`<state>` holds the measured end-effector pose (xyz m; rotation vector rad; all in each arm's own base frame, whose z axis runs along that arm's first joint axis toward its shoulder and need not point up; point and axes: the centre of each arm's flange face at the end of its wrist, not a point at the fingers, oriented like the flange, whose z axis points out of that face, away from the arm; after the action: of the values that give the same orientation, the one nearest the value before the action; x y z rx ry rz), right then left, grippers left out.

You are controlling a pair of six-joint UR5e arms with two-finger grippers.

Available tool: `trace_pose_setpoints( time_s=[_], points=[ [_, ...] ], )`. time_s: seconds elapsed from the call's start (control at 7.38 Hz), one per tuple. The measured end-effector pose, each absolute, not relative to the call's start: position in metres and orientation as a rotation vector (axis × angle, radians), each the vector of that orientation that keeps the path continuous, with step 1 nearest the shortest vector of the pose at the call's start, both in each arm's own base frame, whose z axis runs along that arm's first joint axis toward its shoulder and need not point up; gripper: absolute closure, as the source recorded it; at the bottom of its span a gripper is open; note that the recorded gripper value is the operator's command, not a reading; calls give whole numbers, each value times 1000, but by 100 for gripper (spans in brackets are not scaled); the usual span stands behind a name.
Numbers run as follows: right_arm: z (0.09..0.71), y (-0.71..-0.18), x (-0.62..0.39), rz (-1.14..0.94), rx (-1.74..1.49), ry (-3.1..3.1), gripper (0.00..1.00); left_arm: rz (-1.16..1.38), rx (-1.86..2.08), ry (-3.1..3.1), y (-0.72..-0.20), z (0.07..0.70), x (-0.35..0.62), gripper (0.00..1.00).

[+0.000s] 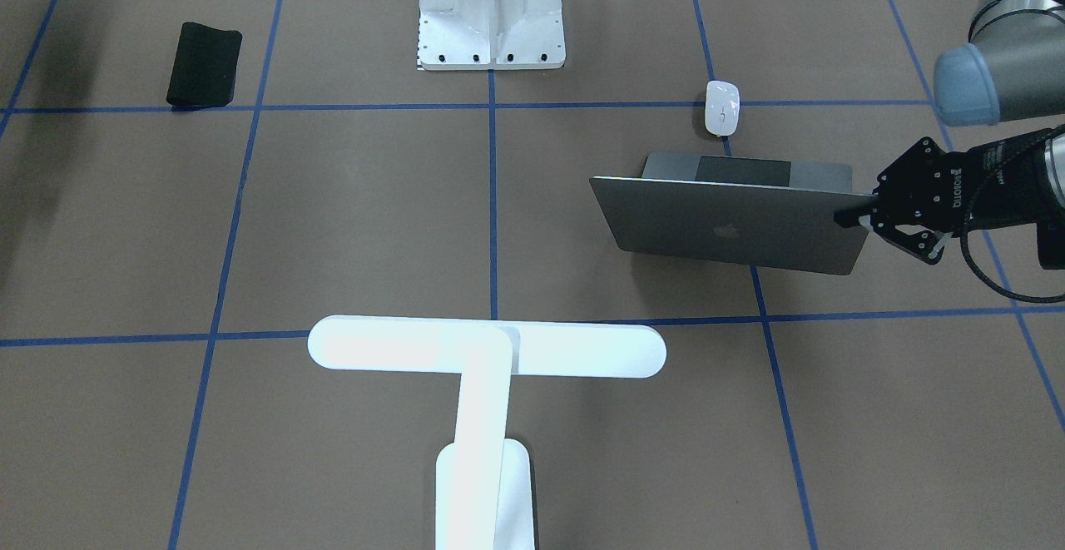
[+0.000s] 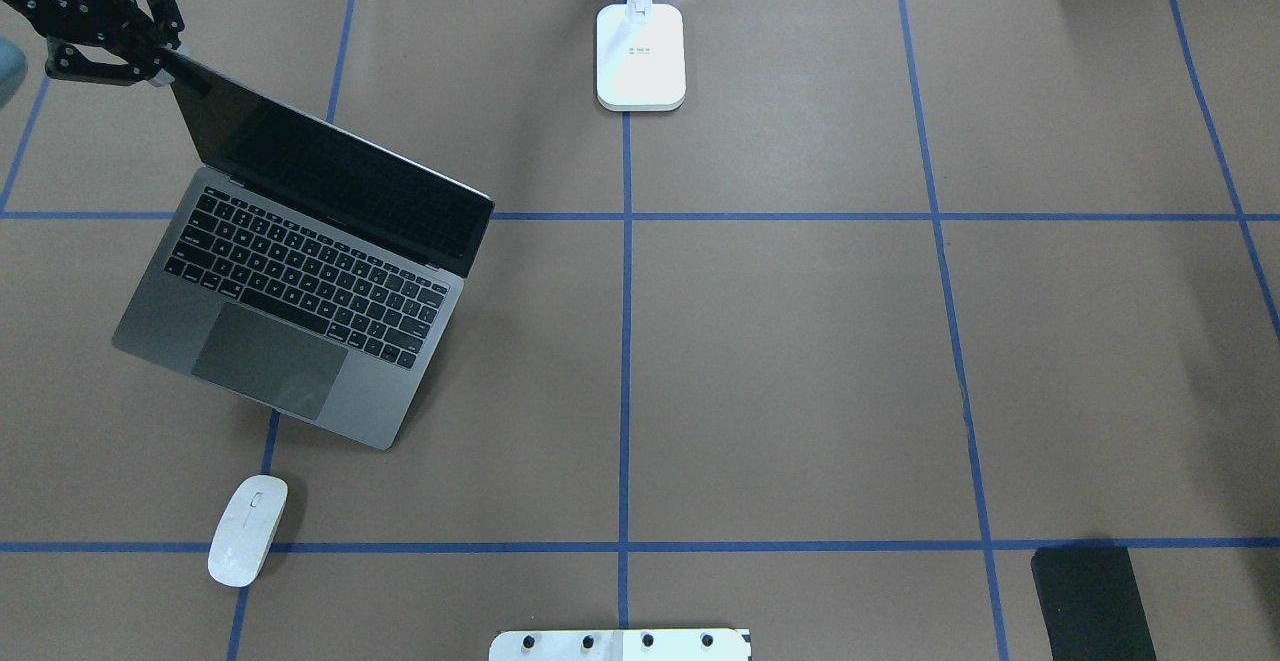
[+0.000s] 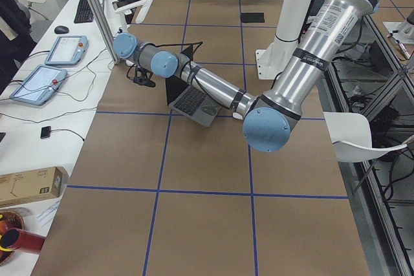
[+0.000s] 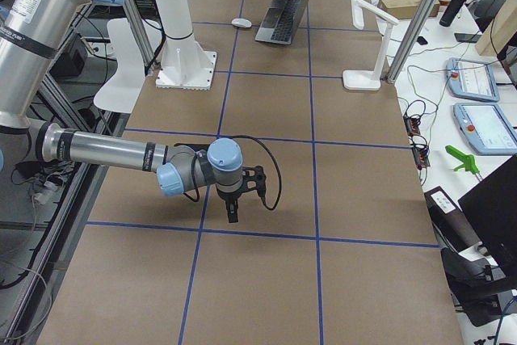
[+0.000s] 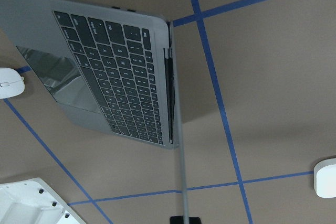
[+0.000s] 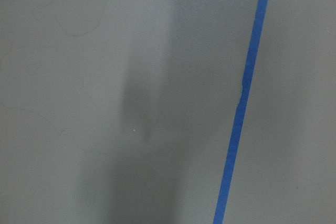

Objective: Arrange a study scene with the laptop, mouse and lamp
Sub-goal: 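Lower the laptop's front edge onto the table with the left gripper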

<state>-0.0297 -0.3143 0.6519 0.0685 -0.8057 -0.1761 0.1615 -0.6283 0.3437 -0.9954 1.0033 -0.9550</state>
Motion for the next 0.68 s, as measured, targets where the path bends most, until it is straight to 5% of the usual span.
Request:
trace_pose_setpoints(
  time_s=[0.68],
  points=[
    [653, -313, -30, -175, 62, -812, 0, -970, -865, 997, -628, 352, 160, 100]
  ],
)
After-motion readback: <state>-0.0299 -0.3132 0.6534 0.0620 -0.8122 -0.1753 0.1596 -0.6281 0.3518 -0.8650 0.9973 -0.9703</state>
